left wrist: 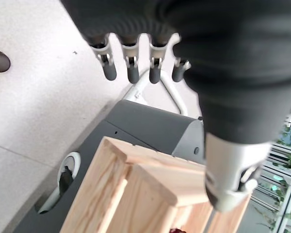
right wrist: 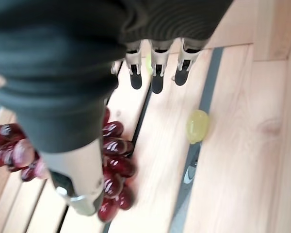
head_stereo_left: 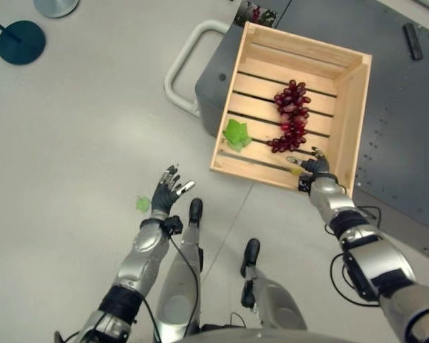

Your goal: Pick up the fruits from the basket on one side to the basket on the other side

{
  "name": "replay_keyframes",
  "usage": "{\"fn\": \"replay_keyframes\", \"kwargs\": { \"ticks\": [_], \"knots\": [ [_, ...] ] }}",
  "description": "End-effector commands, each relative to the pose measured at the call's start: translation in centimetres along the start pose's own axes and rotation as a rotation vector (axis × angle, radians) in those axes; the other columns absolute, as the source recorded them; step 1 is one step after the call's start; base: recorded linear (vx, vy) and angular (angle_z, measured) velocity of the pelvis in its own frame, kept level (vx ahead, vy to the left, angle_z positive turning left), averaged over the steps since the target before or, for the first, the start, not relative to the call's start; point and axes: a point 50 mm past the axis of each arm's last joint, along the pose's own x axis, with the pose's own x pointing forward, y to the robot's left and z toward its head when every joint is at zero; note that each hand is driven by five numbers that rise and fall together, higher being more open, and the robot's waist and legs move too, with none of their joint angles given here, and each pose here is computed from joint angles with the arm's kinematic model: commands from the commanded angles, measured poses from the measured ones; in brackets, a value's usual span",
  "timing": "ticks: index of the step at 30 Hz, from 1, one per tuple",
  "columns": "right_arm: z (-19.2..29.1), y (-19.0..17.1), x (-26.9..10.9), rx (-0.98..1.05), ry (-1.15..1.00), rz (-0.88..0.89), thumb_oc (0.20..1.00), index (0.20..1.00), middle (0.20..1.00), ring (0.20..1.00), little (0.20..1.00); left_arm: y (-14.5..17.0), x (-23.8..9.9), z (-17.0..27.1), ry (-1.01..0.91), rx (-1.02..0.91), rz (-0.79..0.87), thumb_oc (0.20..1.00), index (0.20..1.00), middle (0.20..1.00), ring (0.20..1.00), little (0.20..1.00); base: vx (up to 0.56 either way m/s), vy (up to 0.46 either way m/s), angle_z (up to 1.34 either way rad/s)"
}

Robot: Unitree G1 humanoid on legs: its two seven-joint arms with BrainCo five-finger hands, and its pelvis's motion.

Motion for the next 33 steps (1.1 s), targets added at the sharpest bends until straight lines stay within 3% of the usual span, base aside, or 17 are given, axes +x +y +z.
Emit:
{"fn": "replay_keyframes", "kwargs": {
  "ticks": [1, 6, 10, 16, 17, 21, 25, 33],
  "knots": [
    [4.1, -1.0, 0.7, 0.119, -0.107, -0.056, 1.0, 1.0, 1.0, 1.0, 1.0, -2.0, -0.1, 1.0, -0.072, -0.075, -0.059, 1.0, 1.0, 1.0, 1.0, 1.0, 0.0, 0.0, 0.0],
    [5.1, -0.3, 0.7, 0.171, -0.119, -0.035, 1.0, 1.0, 1.0, 1.0, 1.0, -2.4, 0.2, 1.0, -0.066, -0.074, -0.071, 1.0, 1.0, 1.0, 1.0, 1.0, 0.0, 0.0, 0.0],
    [6.7, 0.5, 0.4, 0.08, -0.191, -0.012, 1.0, 1.0, 1.0, 1.0, 1.0, -2.6, 0.4, 1.2, -0.075, -0.072, -0.074, 1.0, 1.0, 1.0, 1.0, 1.0, 0.0, 0.0, 0.0],
    [9.4, 0.7, -1.4, -0.414, -0.488, 0.05, 1.0, 1.0, 1.0, 1.0, 1.0, -1.7, 0.6, 2.1, -0.124, -0.046, -0.031, 1.0, 1.0, 1.0, 1.0, 1.0, 0.0, -0.018, 0.01],
    [10.5, -0.7, -2.0, -0.615, -0.584, 0.032, 1.0, 1.0, 1.0, 1.0, 1.0, -1.1, 0.6, 2.6, -0.149, -0.029, -0.006, 1.0, 1.0, 1.0, 1.0, 1.0, 0.01, -0.049, 0.06],
    [11.9, -3.8, -2.6, -0.74, -0.645, -0.052, 1.0, 1.0, 1.0, 1.0, 1.0, -0.4, 0.6, 3.0, -0.169, -0.017, 0.01, 1.0, 1.0, 1.0, 1.0, 1.0, -0.01, -0.04, 0.08],
    [12.3, -6.1, -2.2, -0.756, -0.605, -0.104, 1.0, 1.0, 1.0, 1.0, 1.0, -0.2, 0.4, 2.6, -0.144, -0.017, -0.004, 1.0, 1.0, 1.0, 1.0, 1.0, -0.02, -0.028, 0.04],
    [12.5, -6.0, -0.9, -0.685, -0.524, -0.105, 1.0, 1.0, 1.0, 1.0, 1.0, -0.7, 0.4, 2.6, -0.134, -0.03, -0.035, 1.0, 1.0, 1.0, 1.0, 1.0, 0.0, 0.0, 0.0]
  ]
}}
